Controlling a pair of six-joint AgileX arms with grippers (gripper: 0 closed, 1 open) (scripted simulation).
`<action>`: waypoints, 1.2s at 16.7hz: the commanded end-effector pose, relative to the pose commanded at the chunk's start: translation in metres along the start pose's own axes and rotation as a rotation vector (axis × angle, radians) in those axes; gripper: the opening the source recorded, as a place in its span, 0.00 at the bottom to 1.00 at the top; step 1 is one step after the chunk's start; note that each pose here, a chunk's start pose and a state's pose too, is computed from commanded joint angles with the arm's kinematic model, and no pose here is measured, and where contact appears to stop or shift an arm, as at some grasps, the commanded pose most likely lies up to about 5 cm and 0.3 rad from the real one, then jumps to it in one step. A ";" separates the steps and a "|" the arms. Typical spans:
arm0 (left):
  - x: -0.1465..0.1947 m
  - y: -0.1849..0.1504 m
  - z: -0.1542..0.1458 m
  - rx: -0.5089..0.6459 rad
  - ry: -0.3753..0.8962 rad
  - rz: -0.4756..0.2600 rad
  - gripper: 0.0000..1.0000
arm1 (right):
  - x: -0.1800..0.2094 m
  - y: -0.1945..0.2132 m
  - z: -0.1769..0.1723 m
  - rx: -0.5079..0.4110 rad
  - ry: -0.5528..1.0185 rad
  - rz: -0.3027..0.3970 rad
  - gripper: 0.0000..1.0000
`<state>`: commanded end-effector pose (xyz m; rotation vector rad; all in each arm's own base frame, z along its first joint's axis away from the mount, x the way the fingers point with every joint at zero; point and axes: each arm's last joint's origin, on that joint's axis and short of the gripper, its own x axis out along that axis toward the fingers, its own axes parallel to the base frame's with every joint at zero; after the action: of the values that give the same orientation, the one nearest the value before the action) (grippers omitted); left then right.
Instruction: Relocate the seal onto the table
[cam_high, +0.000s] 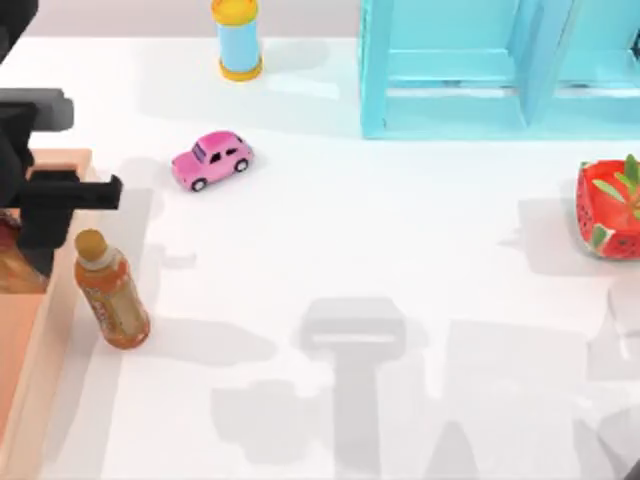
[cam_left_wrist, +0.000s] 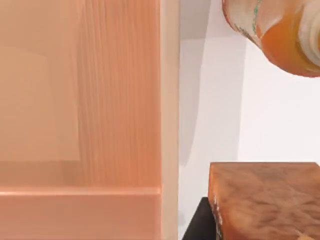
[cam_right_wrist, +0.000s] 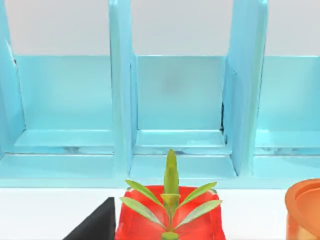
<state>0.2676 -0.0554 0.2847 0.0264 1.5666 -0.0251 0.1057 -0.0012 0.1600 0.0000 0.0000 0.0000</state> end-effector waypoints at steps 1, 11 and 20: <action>-0.003 -0.006 -0.001 0.018 0.008 -0.002 0.00 | 0.000 0.000 0.000 0.000 0.000 0.000 1.00; 0.050 -0.185 0.027 0.141 0.115 0.074 0.00 | 0.000 0.000 0.000 0.000 0.000 0.000 1.00; 0.113 -0.259 0.057 -0.012 0.002 0.000 0.00 | 0.000 0.000 0.000 0.000 0.000 0.000 1.00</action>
<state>0.3168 -0.3156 0.1716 0.0168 1.5687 -0.0160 0.1057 -0.0012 0.1600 0.0000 0.0000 0.0000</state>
